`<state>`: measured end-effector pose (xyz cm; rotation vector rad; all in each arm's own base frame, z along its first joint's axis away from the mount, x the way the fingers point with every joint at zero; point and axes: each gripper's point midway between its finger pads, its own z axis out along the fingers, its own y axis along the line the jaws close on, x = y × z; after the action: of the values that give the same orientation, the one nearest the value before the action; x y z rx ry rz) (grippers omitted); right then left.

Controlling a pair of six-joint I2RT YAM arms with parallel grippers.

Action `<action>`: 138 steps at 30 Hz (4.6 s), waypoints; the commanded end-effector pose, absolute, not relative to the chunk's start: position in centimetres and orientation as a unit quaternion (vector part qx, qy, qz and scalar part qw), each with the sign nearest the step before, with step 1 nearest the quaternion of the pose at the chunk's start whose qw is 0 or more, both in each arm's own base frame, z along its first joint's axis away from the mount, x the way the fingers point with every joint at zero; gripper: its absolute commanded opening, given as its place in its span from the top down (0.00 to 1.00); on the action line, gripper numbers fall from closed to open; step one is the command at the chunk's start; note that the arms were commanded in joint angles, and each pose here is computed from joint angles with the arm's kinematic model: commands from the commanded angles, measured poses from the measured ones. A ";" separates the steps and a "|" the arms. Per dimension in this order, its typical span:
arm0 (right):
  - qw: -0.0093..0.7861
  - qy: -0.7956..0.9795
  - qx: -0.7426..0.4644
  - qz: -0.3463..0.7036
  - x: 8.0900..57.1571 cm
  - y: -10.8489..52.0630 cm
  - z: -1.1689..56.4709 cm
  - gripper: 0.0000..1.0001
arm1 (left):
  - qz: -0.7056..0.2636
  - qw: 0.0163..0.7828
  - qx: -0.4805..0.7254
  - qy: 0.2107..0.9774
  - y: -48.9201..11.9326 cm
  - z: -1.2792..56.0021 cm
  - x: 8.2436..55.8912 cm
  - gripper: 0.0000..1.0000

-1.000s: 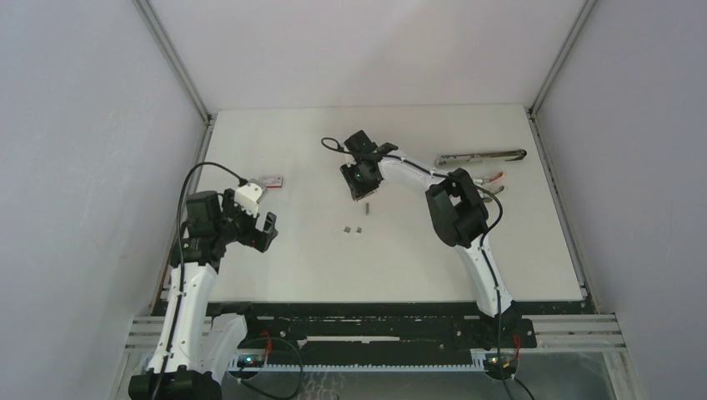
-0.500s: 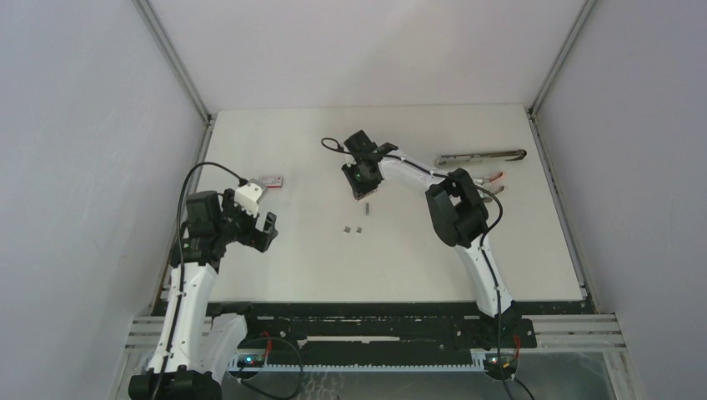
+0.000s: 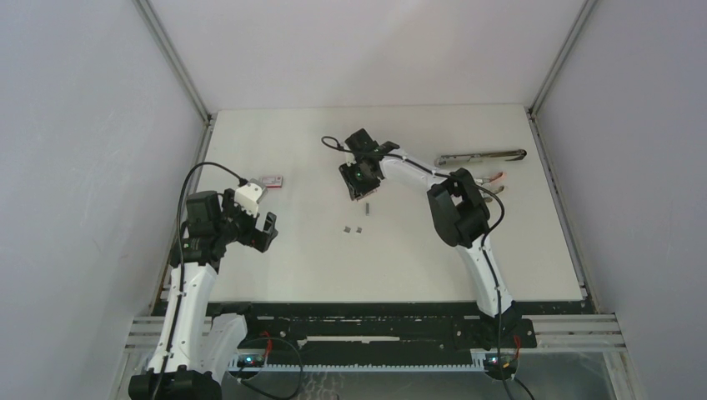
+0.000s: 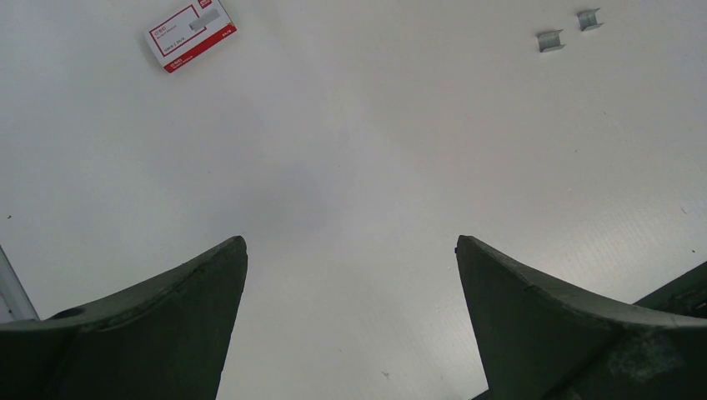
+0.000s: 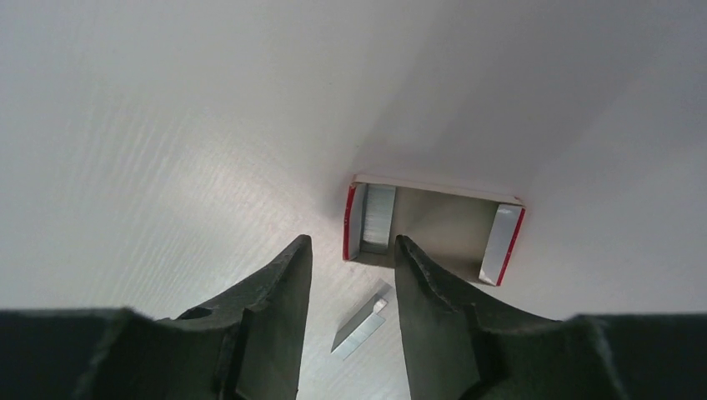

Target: Unload the staples from the stapler

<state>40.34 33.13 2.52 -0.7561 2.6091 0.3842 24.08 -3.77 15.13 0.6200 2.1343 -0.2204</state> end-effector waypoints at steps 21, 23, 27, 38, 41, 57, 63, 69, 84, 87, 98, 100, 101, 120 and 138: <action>0.170 0.913 -0.200 0.311 37.0 29.9 7.6 0.59 | -0.089 0.450 0.245 0.854 -3.7 15.3 24.3 0.00; 0.158 0.915 -0.190 0.318 37.0 30.0 6.9 0.60 | -0.088 0.451 0.245 0.854 -3.7 15.3 24.3 0.00; 0.142 0.918 -0.178 0.326 37.0 30.2 5.8 0.63 | -0.089 0.449 0.245 0.855 -3.7 15.2 24.3 0.00; 0.126 0.920 -0.165 0.333 37.4 30.9 4.7 0.71 | -0.089 0.449 0.245 0.855 -3.7 15.3 24.3 0.00; 0.121 0.921 -0.163 0.334 37.4 30.9 4.4 0.72 | -0.088 0.450 0.245 0.854 -3.7 15.3 24.3 0.00; 0.115 0.921 -0.159 0.335 37.5 31.1 3.9 0.79 | -0.090 0.448 0.245 0.855 -3.7 15.2 24.3 0.00; 0.112 0.921 -0.160 0.336 37.4 31.2 3.8 0.80 | -0.090 0.448 0.246 0.855 -3.8 15.2 24.3 0.00; 0.110 0.921 -0.161 0.337 37.3 31.3 3.7 0.86 | -0.090 0.448 0.246 0.855 -3.8 15.2 24.3 0.00; 0.108 0.919 -0.162 0.342 37.4 31.6 4.0 0.96 | -0.090 0.448 0.246 0.855 -3.7 15.2 24.3 0.00; 0.113 0.918 -0.165 0.344 37.4 31.6 4.5 1.00 | -0.090 0.447 0.246 0.855 -3.8 15.1 24.3 0.00; 0.156 0.913 -0.193 0.325 38.0 31.4 7.0 0.99 | -0.090 0.447 0.246 0.856 -3.7 15.1 24.3 0.00; 0.166 0.910 -0.199 0.323 38.1 31.4 7.7 0.98 | -0.091 0.448 0.246 0.855 -3.8 15.1 24.3 0.00; 0.172 0.909 -0.201 0.323 38.1 31.4 8.2 0.97 | -0.091 0.447 0.246 0.855 -3.8 15.1 24.3 0.00; 0.185 0.930 -0.233 0.217 38.6 29.9 5.0 0.78 | -0.090 0.449 0.246 0.854 -3.8 15.2 24.3 0.00; 0.164 0.933 -0.242 0.208 38.1 30.3 3.4 0.78 | -0.089 0.451 0.247 0.853 -3.8 15.3 24.3 0.00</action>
<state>36.92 29.37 2.09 -0.6654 2.7153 0.5901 24.08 -3.75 15.15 0.6194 2.1339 -0.2182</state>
